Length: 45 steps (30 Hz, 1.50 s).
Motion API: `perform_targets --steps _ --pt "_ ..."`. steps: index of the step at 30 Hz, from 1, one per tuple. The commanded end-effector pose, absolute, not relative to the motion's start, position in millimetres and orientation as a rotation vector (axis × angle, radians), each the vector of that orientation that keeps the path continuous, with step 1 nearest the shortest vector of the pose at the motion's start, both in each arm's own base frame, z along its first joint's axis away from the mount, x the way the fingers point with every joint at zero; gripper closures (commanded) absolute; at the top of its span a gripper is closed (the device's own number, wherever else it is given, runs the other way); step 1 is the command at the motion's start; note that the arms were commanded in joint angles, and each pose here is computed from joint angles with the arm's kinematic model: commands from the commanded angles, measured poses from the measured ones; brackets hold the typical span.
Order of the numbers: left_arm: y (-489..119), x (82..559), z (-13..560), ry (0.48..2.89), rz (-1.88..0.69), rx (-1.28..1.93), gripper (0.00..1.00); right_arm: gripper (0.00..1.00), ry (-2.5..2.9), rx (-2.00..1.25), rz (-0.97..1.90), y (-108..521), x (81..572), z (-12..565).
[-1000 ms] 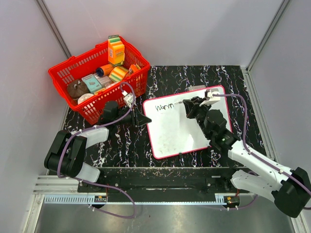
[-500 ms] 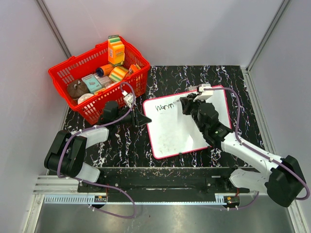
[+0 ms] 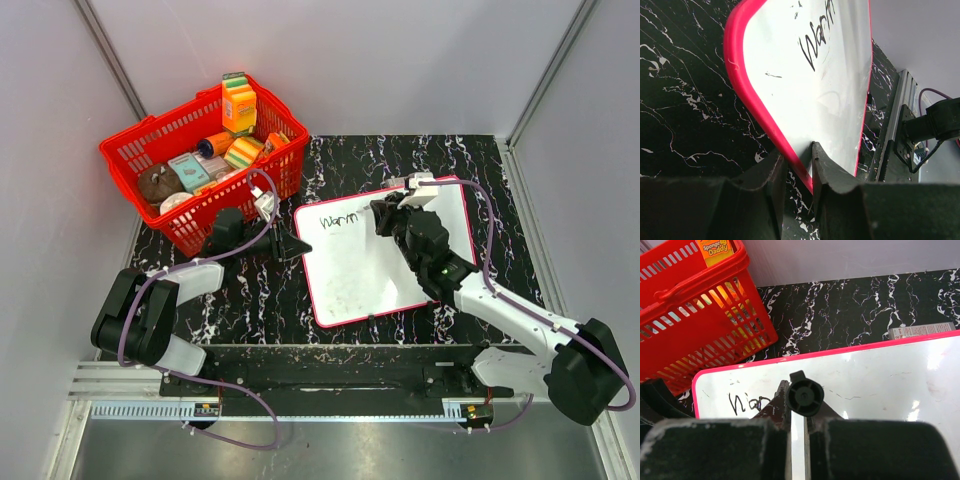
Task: Write a sentence on the whiteboard
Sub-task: Write with the whiteboard marker on the whiteboard.
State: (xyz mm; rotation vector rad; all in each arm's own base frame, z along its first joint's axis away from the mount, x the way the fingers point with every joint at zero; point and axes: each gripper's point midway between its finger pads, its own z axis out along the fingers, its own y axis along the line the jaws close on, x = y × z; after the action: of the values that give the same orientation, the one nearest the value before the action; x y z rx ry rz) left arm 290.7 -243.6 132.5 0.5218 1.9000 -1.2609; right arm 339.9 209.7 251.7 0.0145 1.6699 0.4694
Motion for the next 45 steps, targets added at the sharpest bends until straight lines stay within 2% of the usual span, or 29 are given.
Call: perform_targets --steps 1,15,28,45 --pt "-250 294 132 1.843 -1.197 0.63 1.0 1.0 1.634 0.059 0.442 199 344 262" --pt "-250 294 132 1.844 -1.196 0.632 1.0 1.0 1.634 0.083 0.407 186 343 262" --pt "-250 293 132 1.843 -1.195 0.633 1.0 1.0 1.534 0.094 0.503 192 341 292" --pt "-250 294 132 1.843 -1.195 0.633 1.0 1.0 1.571 0.078 0.506 204 353 283"
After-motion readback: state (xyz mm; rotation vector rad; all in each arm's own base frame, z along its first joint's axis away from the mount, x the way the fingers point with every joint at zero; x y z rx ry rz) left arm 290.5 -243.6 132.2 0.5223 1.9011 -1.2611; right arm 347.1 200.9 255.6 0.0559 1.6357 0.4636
